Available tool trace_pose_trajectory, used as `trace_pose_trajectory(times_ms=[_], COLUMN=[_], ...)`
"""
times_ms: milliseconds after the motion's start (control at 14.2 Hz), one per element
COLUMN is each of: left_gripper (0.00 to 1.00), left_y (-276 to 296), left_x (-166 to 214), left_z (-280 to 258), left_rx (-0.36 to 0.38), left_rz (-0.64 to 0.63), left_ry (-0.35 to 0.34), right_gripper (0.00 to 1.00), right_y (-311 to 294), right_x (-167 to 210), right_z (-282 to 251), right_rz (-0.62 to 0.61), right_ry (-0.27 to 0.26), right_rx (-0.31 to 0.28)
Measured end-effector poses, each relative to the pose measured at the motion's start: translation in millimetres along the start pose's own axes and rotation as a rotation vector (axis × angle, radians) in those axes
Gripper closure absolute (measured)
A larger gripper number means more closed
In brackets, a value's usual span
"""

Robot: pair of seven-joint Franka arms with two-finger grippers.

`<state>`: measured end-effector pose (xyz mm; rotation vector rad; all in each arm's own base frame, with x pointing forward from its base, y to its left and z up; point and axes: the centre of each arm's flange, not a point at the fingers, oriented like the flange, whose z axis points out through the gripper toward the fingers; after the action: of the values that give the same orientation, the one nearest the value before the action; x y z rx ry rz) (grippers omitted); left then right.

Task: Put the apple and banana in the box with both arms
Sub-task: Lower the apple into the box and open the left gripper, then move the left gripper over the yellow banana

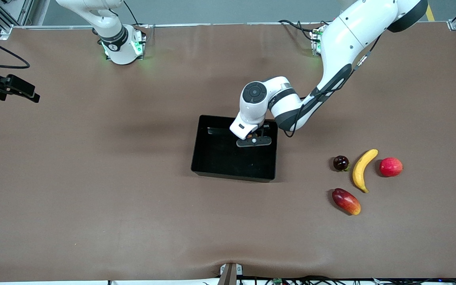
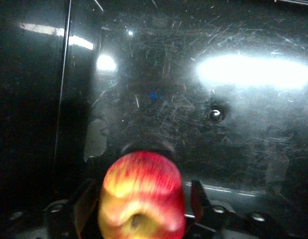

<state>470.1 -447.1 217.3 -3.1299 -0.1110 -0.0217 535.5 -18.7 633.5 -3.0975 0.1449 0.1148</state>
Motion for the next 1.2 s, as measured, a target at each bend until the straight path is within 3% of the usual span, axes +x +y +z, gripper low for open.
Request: trace_pose_trajectory(times_ms=[70, 564, 775, 1198], left_gripper=[0.00, 0.00, 0.00, 0.00], left_y=[0.1, -36.1, -93.1, -261.1], left_x=[2.8, 51.5, 93.1, 156.7], left_z=[-4.2, -113.6, -151.4, -171.0], left_rx=[-0.001, 0.016, -0.016, 0.074], left_rz=[-0.005, -0.071, -0.047, 0.181], left_ry=[0.011, 0.174, 0.155, 0.017], right_gripper=[0.00, 0.00, 0.00, 0.00], right_y=[0.6, 5.9, 4.9, 4.1], right_x=[0.0, 0.4, 0.3, 0.3], right_z=[-0.8, -8.9, -9.1, -9.1], right_rz=[0.001, 0.009, 0.007, 0.006], right_ry=[0.002, 0.024, 0.025, 0.025], right_rx=[-0.002, -0.011, -0.012, -0.012])
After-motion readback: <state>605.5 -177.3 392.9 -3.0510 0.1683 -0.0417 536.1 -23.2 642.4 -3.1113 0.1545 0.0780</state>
